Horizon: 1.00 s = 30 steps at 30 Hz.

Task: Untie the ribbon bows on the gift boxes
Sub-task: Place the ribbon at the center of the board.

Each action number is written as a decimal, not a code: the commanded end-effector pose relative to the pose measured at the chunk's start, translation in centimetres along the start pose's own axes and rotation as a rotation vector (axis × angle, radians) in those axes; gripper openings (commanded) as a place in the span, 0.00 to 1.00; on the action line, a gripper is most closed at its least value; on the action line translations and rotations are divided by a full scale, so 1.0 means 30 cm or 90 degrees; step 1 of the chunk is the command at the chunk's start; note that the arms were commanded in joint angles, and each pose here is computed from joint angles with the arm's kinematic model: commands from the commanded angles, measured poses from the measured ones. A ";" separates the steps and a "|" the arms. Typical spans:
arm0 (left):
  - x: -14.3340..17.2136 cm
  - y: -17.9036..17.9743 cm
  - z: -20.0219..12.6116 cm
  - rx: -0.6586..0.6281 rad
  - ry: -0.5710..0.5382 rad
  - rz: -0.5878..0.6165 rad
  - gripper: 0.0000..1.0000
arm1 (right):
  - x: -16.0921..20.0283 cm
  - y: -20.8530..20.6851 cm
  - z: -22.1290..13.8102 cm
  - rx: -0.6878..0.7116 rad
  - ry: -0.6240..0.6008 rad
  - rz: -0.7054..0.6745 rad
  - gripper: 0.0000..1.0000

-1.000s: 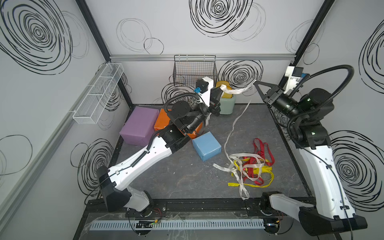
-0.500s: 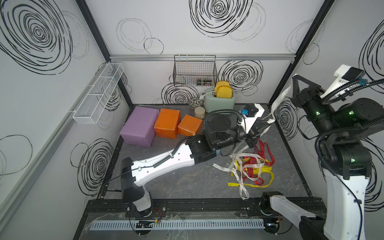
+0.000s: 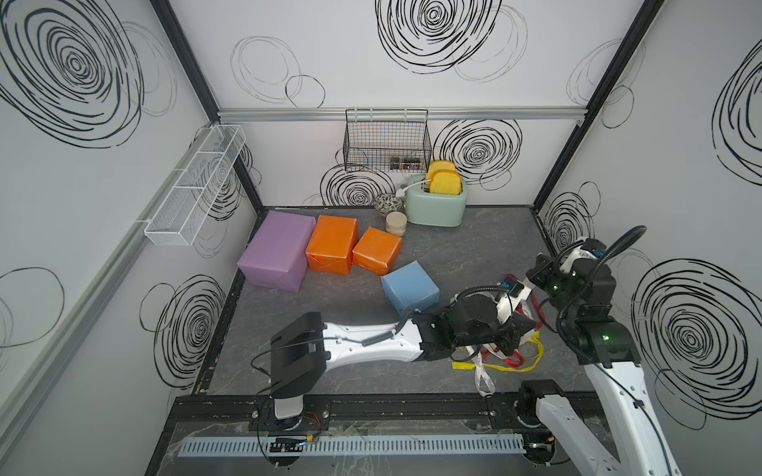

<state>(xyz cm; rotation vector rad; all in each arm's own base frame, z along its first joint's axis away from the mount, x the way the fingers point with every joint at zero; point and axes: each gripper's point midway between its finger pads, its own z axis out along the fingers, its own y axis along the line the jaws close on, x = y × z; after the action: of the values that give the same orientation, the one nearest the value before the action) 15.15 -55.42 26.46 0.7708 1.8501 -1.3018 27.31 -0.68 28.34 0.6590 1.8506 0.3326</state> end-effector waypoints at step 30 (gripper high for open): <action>0.078 0.529 0.099 -0.296 0.103 -0.070 0.92 | 0.527 -0.477 0.151 0.229 0.203 0.167 0.80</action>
<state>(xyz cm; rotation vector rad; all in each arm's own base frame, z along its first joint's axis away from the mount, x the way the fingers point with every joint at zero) 26.40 -54.15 14.84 0.5511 2.2432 -0.9098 23.16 -3.18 7.13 1.1403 2.1698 0.2676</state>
